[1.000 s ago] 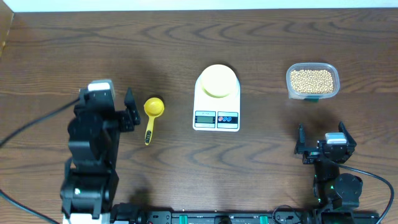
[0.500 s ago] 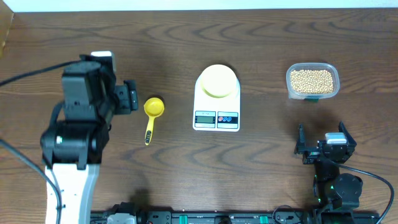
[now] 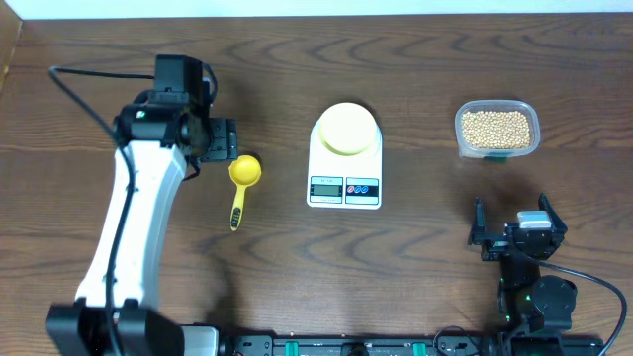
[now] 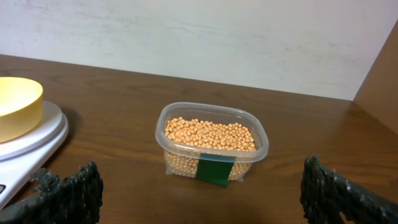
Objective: Scoop item into bowl and weigh 50g on scale
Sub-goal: 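Reach the left gripper forward to the yellow scoop's handle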
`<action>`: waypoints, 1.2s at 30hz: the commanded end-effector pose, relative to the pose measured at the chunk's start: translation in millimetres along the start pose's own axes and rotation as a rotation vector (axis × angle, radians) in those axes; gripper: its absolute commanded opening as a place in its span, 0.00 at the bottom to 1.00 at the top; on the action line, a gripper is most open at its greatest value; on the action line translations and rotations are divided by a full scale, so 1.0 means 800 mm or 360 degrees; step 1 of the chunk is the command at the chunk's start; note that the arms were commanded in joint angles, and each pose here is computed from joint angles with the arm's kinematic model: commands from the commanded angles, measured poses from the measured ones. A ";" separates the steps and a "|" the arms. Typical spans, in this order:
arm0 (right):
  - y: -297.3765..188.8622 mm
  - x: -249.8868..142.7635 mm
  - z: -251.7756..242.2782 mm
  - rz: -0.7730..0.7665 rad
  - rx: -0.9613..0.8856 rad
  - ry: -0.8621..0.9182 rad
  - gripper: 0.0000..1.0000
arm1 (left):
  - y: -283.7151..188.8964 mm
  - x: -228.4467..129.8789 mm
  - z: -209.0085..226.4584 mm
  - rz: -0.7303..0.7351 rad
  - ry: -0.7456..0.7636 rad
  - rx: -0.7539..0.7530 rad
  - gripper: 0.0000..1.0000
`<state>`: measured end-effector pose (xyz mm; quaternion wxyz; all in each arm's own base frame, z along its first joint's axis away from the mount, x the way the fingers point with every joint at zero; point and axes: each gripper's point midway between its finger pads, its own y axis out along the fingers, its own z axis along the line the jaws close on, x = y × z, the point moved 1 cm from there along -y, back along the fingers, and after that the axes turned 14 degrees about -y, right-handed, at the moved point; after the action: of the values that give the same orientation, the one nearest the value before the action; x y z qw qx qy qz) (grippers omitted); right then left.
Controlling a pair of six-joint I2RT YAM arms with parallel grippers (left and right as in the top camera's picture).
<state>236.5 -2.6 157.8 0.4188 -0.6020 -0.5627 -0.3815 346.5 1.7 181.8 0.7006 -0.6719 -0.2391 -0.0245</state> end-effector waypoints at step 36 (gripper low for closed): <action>0.000 -0.003 -0.003 0.0015 -0.0017 -0.0021 0.99 | 0.211 -0.060 -0.005 0.0620 0.0139 0.0201 0.84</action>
<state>236.5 -2.7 157.7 0.4188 -0.6022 -0.5625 -0.3815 363.3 0.3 13.6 0.7406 -0.6592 -0.0835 0.0996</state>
